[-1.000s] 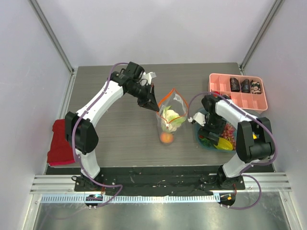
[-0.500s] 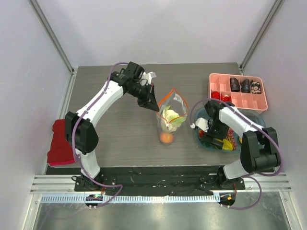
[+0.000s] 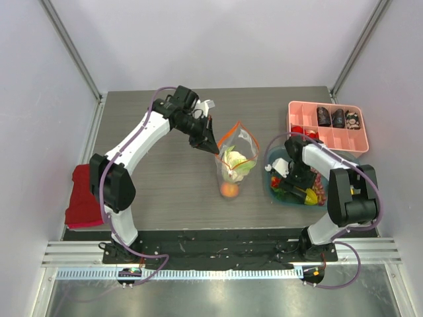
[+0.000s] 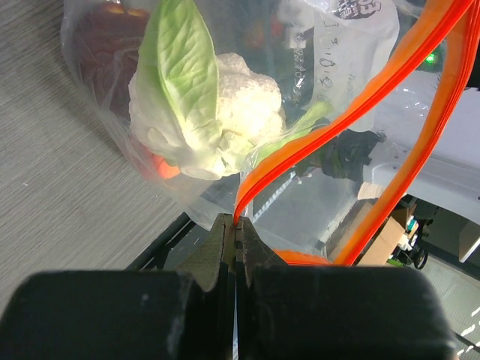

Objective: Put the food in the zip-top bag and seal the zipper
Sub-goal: Pick up the fake fruit from the bin, then place the fake fruit in the zipper food storage bag.

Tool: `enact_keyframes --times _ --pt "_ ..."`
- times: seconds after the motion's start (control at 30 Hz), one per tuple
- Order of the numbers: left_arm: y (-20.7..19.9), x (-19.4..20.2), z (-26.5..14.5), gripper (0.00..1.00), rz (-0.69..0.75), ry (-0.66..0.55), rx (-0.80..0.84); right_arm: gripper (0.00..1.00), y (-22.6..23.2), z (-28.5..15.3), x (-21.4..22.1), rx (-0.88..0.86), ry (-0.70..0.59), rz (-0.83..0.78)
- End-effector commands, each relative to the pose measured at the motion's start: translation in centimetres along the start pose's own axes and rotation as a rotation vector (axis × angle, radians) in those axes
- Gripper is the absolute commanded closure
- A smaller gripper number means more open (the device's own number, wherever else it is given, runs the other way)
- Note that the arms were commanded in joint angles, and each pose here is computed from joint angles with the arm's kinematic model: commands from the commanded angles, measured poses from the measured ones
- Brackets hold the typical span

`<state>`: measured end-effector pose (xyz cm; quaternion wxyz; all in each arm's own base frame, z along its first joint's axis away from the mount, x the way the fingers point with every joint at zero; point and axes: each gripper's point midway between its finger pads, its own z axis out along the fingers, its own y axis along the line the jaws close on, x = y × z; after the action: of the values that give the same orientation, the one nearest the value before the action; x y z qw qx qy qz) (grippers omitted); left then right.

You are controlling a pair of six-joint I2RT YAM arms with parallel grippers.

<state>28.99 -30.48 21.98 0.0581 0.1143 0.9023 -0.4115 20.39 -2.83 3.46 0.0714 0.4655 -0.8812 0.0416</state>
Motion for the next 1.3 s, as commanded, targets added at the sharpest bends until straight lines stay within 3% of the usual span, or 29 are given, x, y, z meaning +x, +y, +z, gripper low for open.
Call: enact_keyframes --times 0.0,0.13,0.3,0.4,0.57,0.63,0.77,0.9,1.07,1.27 --pt "-1.1 -0.3 -1.4 1.0 0.038 -0.036 0.03 0.69 -2.7 -3.9 -2.8 0.098 -0.188 0.061" --pt "-1.2 -0.3 -1.4 1.0 0.044 -0.038 0.036 0.81 -2.7 -8.6 -3.2 0.096 -0.33 0.123" --pt "-1.3 -0.4 -1.4 1.0 0.046 -0.043 0.044 0.82 -3.0 -13.2 -2.3 0.111 -0.49 0.217" --pt "-1.4 -0.4 -1.4 1.0 0.049 -0.043 0.048 0.83 -3.1 -17.6 -3.5 0.129 -0.67 0.256" --pt "-1.6 -0.5 -1.6 1.0 0.058 -0.05 0.048 0.83 -2.6 -30.5 -8.8 0.088 -1.175 0.265" --pt "-1.6 -0.5 -1.7 1.0 0.062 -0.05 0.044 0.83 -2.2 -34.6 -10.4 0.01 -1.322 0.312" --pt "-1.8 -0.6 -1.9 1.0 0.065 -0.041 0.044 0.83 0.2 -41.7 -14.6 -0.057 -1.575 0.167" --pt "-2.3 -0.6 -2.3 1.0 0.069 -0.037 0.06 0.81 4.5 -43.3 -17.9 -0.072 -1.636 0.003" --pt "-2.9 -0.7 -3.2 1.0 0.046 -0.035 0.093 0.81 6.6 -39.1 -20.8 -0.042 -1.573 -0.134" --pt "-3.5 -0.5 -4.1 1.0 0.041 -0.026 0.133 0.81 5.9 -34.5 -22.8 0.099 -1.492 -0.232"
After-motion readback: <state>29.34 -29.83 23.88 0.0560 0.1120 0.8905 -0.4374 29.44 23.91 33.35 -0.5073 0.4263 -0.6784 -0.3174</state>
